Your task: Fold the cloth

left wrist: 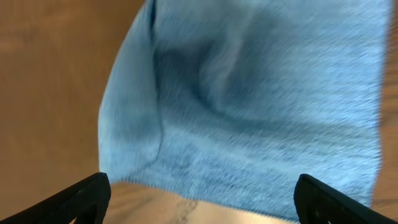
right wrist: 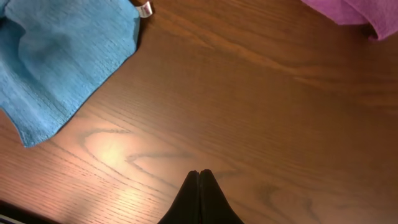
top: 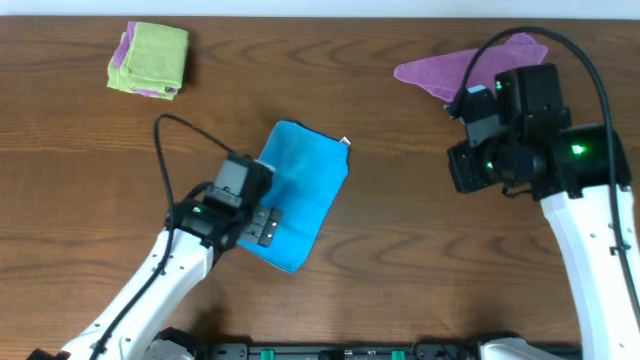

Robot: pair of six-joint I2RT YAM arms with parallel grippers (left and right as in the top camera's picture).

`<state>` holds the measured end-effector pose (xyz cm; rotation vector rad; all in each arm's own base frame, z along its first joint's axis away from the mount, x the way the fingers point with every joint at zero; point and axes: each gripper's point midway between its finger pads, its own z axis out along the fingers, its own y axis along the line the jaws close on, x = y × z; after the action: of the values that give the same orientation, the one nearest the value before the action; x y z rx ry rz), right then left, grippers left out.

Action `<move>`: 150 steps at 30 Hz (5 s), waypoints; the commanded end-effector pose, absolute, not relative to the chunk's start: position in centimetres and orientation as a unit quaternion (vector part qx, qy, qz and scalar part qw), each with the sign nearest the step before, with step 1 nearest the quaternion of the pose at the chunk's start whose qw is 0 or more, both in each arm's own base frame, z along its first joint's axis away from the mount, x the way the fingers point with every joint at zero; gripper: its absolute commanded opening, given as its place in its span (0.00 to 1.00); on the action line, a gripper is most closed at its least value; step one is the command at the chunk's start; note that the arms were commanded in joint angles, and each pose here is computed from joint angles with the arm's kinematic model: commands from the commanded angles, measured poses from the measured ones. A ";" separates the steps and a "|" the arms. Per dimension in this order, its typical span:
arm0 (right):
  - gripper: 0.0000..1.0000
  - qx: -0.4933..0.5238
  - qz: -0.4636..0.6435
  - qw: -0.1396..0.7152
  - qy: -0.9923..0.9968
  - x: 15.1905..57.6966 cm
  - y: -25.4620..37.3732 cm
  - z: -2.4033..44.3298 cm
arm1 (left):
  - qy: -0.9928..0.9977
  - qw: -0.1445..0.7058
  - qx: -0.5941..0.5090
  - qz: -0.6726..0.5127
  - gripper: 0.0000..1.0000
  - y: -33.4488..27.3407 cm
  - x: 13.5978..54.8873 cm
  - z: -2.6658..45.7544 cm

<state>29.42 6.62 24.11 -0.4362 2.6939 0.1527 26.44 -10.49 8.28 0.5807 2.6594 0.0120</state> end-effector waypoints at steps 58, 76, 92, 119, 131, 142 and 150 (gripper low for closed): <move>0.01 -0.174 0.096 0.304 0.932 18.3 6.2 25.1 | 0.971 0.170 0.044 0.160 0.66 -5.6 27.5 4.9; 0.02 -0.174 0.095 0.308 0.931 18.5 6.3 25.2 | 0.968 0.142 -0.005 0.208 0.43 -2.9 27.6 2.8; 0.01 -0.172 0.090 0.311 0.930 18.7 6.1 25.3 | 0.982 0.128 -0.016 0.136 0.31 -4.5 27.7 1.9; 0.02 -0.171 0.086 0.313 0.930 18.8 6.0 25.3 | 0.987 0.111 -0.099 0.059 0.22 -1.9 28.4 1.9; 0.02 -0.171 0.086 0.314 0.930 18.8 6.0 25.3 | 0.983 0.173 -0.048 0.041 0.68 -5.2 29.4 5.9; 0.02 -0.171 0.086 0.312 0.930 18.7 6.0 25.3 | 0.984 0.130 -0.001 0.119 0.54 -5.8 28.3 2.3; 0.01 -0.171 0.086 0.310 0.931 18.6 6.0 25.2 | 0.983 0.128 -0.007 0.130 0.46 -5.4 28.3 1.9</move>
<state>18.72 6.16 25.37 -0.4745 2.4527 0.2293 27.96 -5.86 1.59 0.0039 2.8844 0.3376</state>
